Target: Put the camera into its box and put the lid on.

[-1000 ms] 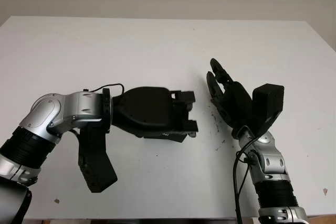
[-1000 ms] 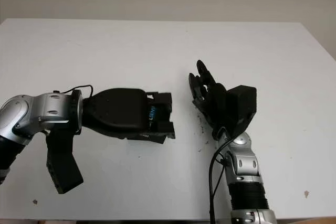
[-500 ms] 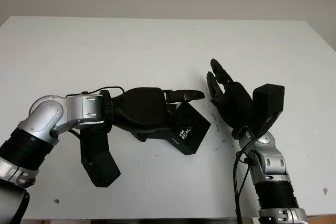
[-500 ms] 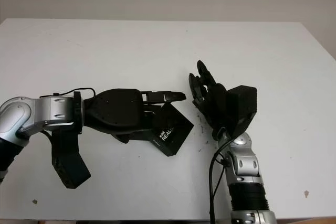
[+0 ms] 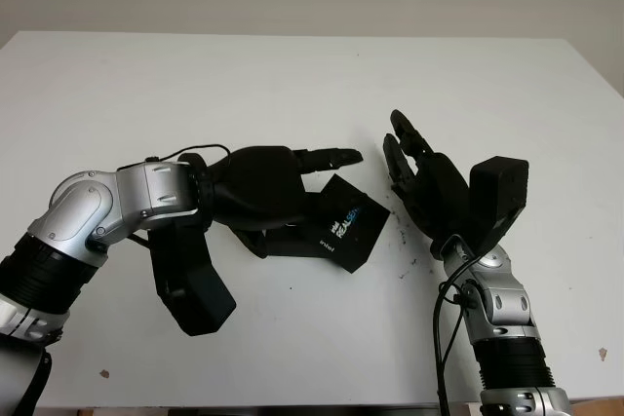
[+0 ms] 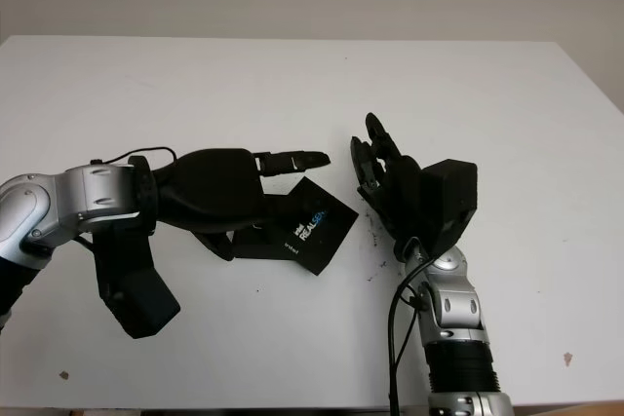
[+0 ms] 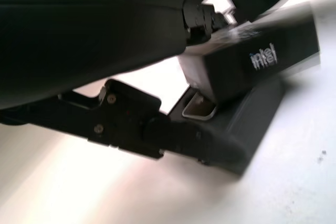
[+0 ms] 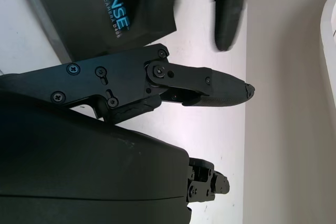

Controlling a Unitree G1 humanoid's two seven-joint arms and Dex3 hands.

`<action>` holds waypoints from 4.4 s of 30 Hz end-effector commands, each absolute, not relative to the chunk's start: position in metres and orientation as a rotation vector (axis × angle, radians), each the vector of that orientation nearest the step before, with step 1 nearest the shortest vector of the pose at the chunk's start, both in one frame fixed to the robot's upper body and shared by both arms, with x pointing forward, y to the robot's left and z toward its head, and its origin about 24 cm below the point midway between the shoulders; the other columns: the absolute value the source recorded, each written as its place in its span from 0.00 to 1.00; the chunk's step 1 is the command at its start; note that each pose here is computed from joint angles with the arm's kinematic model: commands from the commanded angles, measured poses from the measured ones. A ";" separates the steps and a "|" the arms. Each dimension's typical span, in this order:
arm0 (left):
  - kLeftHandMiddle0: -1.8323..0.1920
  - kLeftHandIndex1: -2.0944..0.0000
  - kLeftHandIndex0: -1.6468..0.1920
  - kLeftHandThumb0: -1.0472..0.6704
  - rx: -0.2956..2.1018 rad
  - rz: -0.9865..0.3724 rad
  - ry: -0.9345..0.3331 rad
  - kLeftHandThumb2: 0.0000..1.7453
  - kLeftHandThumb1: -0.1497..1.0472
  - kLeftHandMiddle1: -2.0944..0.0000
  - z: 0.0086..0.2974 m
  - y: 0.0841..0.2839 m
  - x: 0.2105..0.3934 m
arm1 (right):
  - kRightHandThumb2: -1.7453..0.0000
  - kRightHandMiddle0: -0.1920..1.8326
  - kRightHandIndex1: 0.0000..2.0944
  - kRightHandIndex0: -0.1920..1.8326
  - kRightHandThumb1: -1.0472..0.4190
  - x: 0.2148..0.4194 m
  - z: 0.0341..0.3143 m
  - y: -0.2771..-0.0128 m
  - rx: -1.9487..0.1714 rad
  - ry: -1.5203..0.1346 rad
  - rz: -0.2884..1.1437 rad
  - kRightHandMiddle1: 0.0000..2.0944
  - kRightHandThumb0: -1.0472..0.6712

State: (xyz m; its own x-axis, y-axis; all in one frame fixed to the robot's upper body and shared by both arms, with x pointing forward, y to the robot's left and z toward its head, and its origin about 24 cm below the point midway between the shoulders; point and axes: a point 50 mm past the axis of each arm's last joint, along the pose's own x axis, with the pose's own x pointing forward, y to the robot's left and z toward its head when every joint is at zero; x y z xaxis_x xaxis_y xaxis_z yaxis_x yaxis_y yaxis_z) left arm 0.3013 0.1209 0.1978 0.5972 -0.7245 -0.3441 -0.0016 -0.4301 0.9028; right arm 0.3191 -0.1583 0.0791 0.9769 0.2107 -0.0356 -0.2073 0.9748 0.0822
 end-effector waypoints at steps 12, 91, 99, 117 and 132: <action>0.98 0.99 0.98 0.02 1.233 -0.876 -0.249 0.08 1.00 0.98 0.249 0.162 0.315 | 0.69 0.08 0.03 0.08 0.00 0.328 0.112 -0.190 0.064 -0.086 0.105 0.03 0.22; 0.98 0.97 0.96 0.14 1.208 -1.142 -0.249 0.03 0.80 0.88 0.167 0.085 0.339 | 0.63 0.05 0.02 0.04 0.00 0.326 0.128 -0.194 0.136 -0.122 0.008 0.03 0.27; 0.94 0.95 0.93 0.20 1.153 -1.144 -0.245 0.03 0.78 0.87 0.161 0.082 0.337 | 0.63 0.05 0.03 0.04 0.00 0.324 0.127 -0.194 0.142 -0.119 -0.002 0.03 0.28; 0.98 0.60 0.99 0.29 1.175 -1.084 -0.373 0.03 0.86 0.59 0.153 0.080 0.332 | 0.65 0.05 0.02 0.04 0.00 0.322 0.125 -0.195 0.166 -0.106 -0.018 0.03 0.28; 0.88 0.30 0.92 0.50 1.298 -1.012 -0.597 0.03 0.86 0.13 0.152 0.081 0.329 | 0.66 0.05 0.03 0.04 0.00 0.321 0.126 -0.196 0.162 -0.109 -0.016 0.03 0.27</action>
